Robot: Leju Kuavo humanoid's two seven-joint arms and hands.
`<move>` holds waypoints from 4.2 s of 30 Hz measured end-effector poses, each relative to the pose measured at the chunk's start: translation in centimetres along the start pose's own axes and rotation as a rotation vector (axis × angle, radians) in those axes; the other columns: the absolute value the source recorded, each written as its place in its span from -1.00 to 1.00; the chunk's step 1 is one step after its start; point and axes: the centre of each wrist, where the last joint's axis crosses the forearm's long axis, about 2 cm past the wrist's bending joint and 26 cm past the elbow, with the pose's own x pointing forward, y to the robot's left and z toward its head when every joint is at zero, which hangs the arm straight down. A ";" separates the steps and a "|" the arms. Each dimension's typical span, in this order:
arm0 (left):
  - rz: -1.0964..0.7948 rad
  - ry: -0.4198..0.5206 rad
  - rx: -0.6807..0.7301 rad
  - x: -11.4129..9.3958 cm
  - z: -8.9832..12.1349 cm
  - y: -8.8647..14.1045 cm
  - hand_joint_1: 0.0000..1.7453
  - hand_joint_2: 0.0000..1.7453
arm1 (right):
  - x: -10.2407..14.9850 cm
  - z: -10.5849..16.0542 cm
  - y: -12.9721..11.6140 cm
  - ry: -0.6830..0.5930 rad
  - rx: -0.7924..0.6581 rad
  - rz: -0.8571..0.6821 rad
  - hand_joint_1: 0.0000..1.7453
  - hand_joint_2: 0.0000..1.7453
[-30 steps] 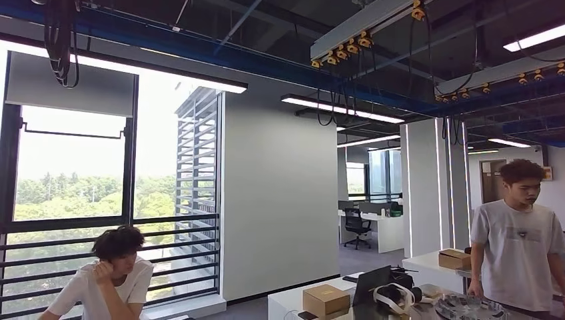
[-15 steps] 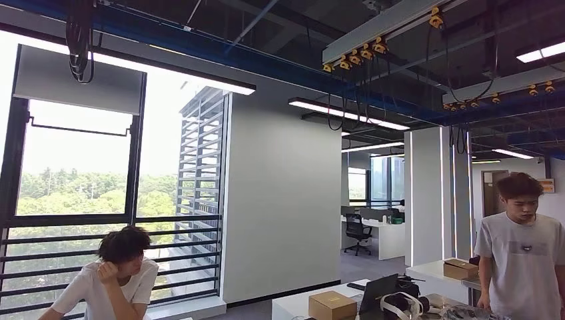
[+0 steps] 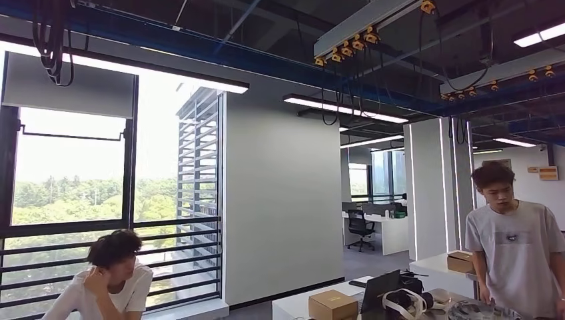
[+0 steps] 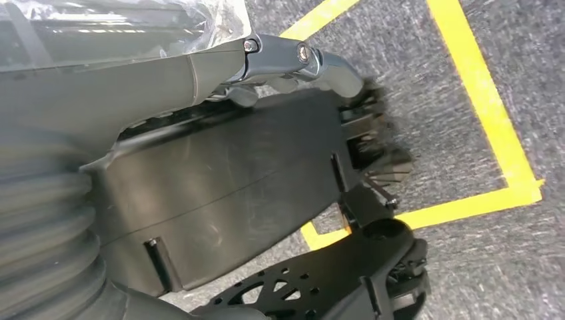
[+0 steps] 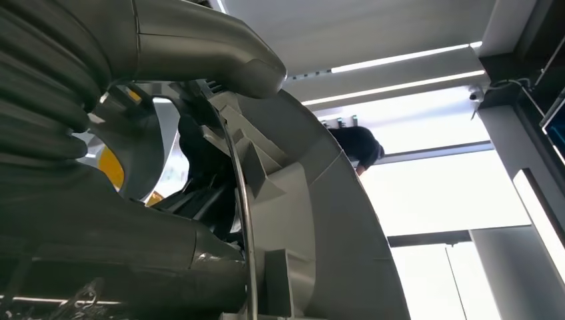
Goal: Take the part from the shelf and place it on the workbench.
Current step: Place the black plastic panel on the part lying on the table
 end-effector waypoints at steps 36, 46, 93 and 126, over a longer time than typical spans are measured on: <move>-0.091 -0.087 -0.029 0.7 0.2 -0.9 -1.00 1.00 | 0.2 -7.9 -3.2 0.161 0.009 0.327 1.00 1.00; -0.087 -0.041 -0.071 0.8 0.2 -1.1 -1.00 1.00 | -2.8 -10.6 -4.2 0.390 0.068 0.612 1.00 1.00; -0.021 0.013 -0.098 1.4 0.1 -1.3 -1.00 1.00 | -12.0 -7.9 -4.7 0.763 0.491 1.639 1.00 1.00; 0.070 -0.143 0.023 0.7 0.1 -0.9 -1.00 1.00 | 6.7 -0.7 -3.2 -0.382 -0.267 0.290 0.50 1.00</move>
